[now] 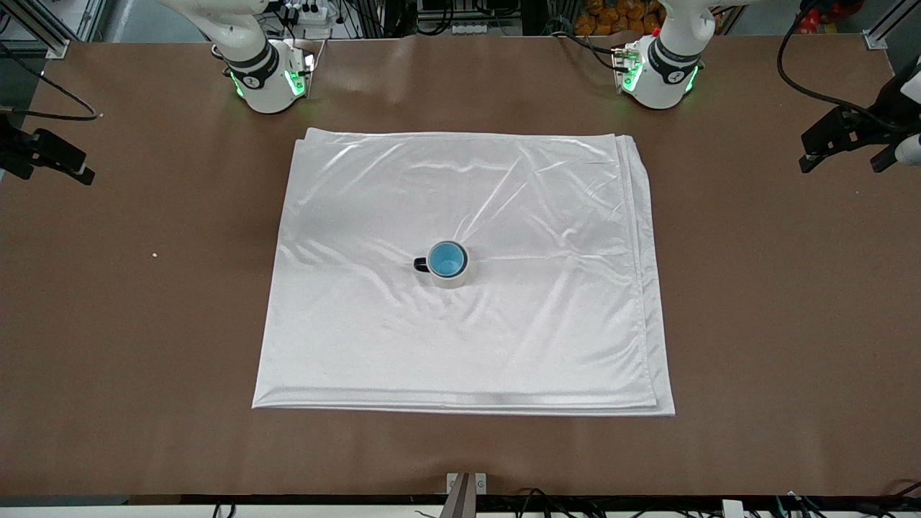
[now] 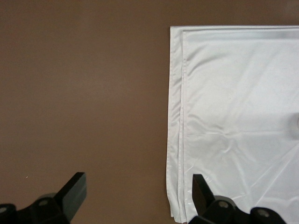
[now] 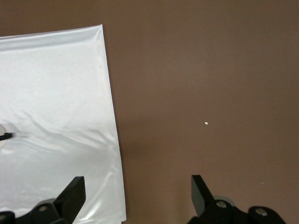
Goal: Place blue cup into white mug on cloth
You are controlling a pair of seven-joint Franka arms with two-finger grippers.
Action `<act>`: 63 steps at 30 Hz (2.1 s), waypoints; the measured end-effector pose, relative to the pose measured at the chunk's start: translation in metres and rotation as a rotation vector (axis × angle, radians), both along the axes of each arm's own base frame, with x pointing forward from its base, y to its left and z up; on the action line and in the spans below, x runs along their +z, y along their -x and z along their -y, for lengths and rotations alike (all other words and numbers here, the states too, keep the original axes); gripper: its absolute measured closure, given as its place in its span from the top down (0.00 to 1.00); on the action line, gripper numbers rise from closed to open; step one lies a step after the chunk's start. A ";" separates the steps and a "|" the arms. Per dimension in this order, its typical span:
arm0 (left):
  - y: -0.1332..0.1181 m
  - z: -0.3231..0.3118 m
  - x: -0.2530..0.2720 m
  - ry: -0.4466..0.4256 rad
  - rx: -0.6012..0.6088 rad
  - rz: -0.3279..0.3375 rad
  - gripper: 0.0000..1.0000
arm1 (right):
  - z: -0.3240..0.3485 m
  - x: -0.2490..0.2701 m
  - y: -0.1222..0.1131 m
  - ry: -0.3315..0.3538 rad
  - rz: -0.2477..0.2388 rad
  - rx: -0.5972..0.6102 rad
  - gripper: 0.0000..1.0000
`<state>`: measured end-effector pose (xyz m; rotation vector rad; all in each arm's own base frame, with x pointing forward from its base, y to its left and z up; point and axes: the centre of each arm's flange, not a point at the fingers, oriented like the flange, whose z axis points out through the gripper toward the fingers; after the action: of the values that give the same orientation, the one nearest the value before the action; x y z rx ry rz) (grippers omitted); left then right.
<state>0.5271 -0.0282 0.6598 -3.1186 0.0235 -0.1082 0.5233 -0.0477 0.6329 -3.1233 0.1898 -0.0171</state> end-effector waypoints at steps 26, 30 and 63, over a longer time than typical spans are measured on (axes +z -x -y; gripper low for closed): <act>0.003 0.001 -0.010 -0.004 -0.039 -0.048 1.00 | 0.000 0.000 0.000 0.000 0.000 0.000 1.00; 0.003 0.001 -0.011 -0.004 -0.039 -0.049 1.00 | 0.000 0.000 0.000 0.000 0.000 0.000 1.00; 0.005 0.000 -0.013 -0.005 -0.055 -0.068 1.00 | 0.000 0.000 0.000 0.000 0.000 0.000 1.00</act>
<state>0.5226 -0.0279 0.6468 -3.1158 0.1111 -0.0037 0.5233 -0.0476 0.6329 -3.1228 0.1901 -0.0170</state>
